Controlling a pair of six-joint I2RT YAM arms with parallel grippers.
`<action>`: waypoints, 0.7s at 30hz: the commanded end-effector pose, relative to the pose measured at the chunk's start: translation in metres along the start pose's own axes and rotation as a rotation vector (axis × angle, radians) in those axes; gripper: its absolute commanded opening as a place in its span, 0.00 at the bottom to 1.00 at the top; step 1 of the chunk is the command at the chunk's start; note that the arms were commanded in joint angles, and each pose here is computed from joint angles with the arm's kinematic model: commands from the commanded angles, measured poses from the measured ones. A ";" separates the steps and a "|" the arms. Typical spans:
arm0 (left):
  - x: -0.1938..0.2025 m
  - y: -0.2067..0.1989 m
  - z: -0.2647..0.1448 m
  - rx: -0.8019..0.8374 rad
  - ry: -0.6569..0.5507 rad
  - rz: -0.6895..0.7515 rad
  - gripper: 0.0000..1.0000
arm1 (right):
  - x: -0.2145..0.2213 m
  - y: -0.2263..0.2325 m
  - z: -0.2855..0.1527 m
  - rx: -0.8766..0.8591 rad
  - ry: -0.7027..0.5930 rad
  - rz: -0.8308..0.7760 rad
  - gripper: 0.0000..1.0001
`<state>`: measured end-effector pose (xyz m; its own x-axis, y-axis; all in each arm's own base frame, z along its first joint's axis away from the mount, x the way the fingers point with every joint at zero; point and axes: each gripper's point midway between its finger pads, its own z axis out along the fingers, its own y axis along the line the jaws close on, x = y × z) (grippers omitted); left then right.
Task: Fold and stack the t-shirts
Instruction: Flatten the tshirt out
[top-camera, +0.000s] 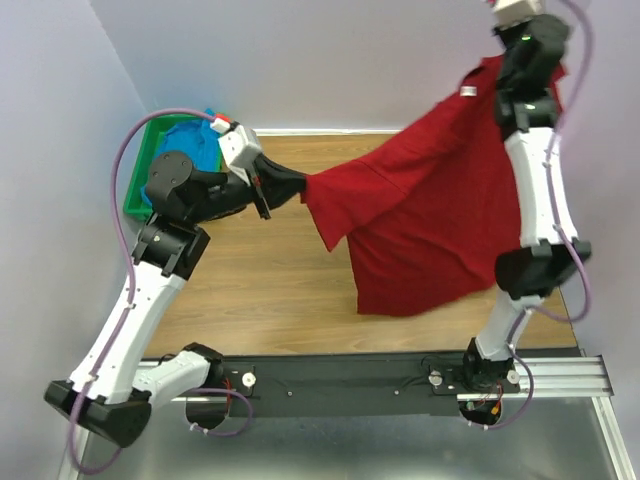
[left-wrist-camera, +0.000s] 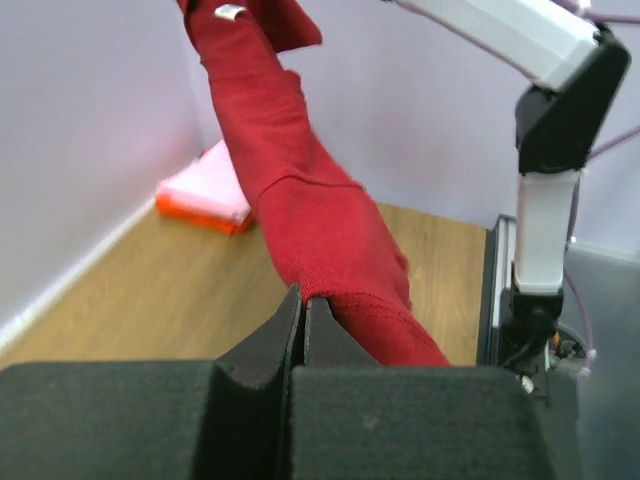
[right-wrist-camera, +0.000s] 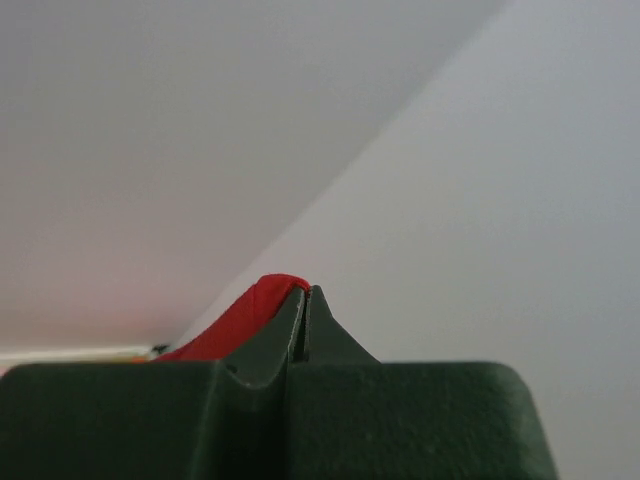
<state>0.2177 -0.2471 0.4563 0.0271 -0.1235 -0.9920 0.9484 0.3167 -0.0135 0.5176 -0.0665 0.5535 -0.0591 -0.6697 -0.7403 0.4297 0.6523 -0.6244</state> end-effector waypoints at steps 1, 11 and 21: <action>0.050 0.069 -0.028 -0.218 0.031 -0.308 0.00 | 0.018 0.125 0.030 -0.196 -0.004 -0.072 0.01; 0.234 0.167 -0.137 -0.749 0.201 -0.781 0.35 | 0.025 0.424 -0.017 -0.425 -0.049 -0.334 0.63; 0.249 0.183 -0.193 -0.937 0.310 -0.646 0.79 | 0.062 0.349 -0.097 -0.581 0.118 -0.298 1.00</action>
<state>0.3320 -0.0541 0.1672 -0.6357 -0.4190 -0.6484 0.1162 0.7784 -0.6169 0.6070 0.1999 0.1370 -0.2003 -0.9177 -0.3430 -0.3808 0.3955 -0.8358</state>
